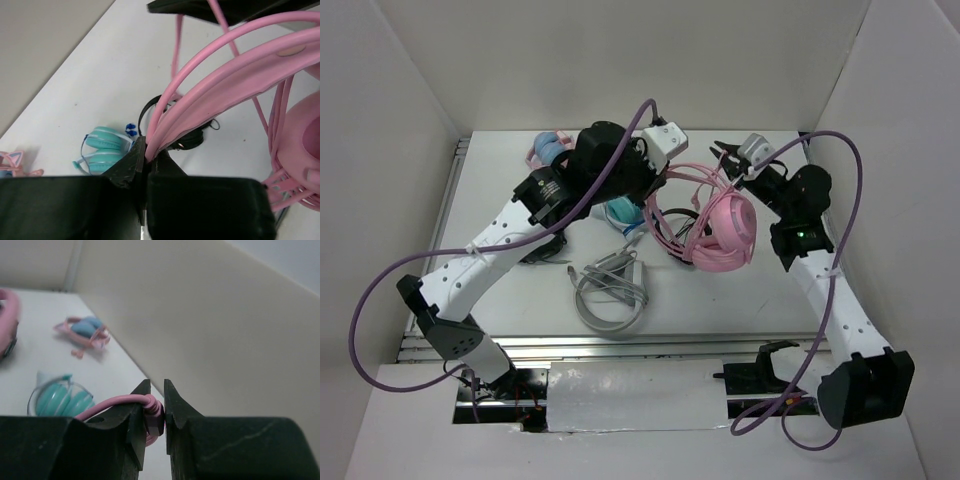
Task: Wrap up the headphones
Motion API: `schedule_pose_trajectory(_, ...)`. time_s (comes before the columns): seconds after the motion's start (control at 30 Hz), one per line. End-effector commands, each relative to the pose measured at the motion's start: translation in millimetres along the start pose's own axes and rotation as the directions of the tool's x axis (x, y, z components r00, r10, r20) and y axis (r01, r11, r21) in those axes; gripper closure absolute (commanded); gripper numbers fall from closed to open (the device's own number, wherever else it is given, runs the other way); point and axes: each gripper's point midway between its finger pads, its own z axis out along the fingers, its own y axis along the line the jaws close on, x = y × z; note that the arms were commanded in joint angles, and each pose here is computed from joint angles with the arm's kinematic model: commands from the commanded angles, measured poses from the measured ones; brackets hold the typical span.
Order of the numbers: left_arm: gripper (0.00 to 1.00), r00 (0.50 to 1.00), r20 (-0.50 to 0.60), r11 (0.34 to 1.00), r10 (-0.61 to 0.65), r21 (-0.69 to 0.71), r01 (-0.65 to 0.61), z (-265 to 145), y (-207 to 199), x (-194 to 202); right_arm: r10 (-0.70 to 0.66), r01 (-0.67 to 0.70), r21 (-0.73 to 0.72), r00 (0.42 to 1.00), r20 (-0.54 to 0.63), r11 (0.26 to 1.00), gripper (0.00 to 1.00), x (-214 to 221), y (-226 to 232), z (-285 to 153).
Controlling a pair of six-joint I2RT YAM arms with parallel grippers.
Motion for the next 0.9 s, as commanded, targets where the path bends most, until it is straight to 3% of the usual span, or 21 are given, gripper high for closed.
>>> schedule_pose_trajectory(0.0, 1.0, 0.978, -0.197, 0.996, 0.072, 0.061, -0.061, 10, -11, 57, -0.14, 0.112, -0.175, 0.978, -0.155, 0.978, 0.77, 2, 8, -19)
schedule_pose_trajectory(0.2, 1.0, 0.948, -0.272, 0.984, 0.165, -0.018, -0.176, 20, -4, 75, -0.256, 0.134, -0.392, 0.926, -0.279, 0.91, 0.79, 14, 35, -43)
schedule_pose_trajectory(0.43, 1.0, 0.92, -0.339, 0.939, 0.194, -0.208, -0.275, 19, 26, 75, -0.282, 0.144, -0.362, 0.888, -0.363, 0.921, 0.87, 7, 27, -57)
schedule_pose_trajectory(0.57, 1.0, 0.895, -0.411, 0.865, 0.172, -0.371, -0.337, 22, 47, 79, -0.265, 0.078, -0.394, 0.854, -0.447, 0.916, 0.9, 7, 35, -63)
schedule_pose_trajectory(0.6, 1.0, 0.889, -0.43, 0.82, 0.157, -0.445, -0.361, 17, 57, 76, -0.258, 0.052, -0.408, 0.844, -0.469, 0.911, 0.92, 14, 39, -60)
schedule_pose_trajectory(0.73, 1.0, 0.897, -0.433, 0.735, 0.085, -0.58, -0.35, 22, 74, 68, -0.197, -0.058, -0.405, 0.804, -0.56, 0.912, 0.92, 26, 48, -56)
schedule_pose_trajectory(0.8, 1.0, 0.899, -0.435, 0.625, 0.05, -0.689, -0.369, 10, 91, 64, -0.181, -0.091, -0.407, 0.792, -0.582, 0.909, 0.92, 28, 49, -49)
schedule_pose_trajectory(0.87, 1.0, 0.889, -0.455, 0.573, 0.045, -0.718, -0.396, 11, 96, 66, -0.115, -0.142, -0.375, 0.803, -0.584, 0.916, 0.91, 22, 51, -39)
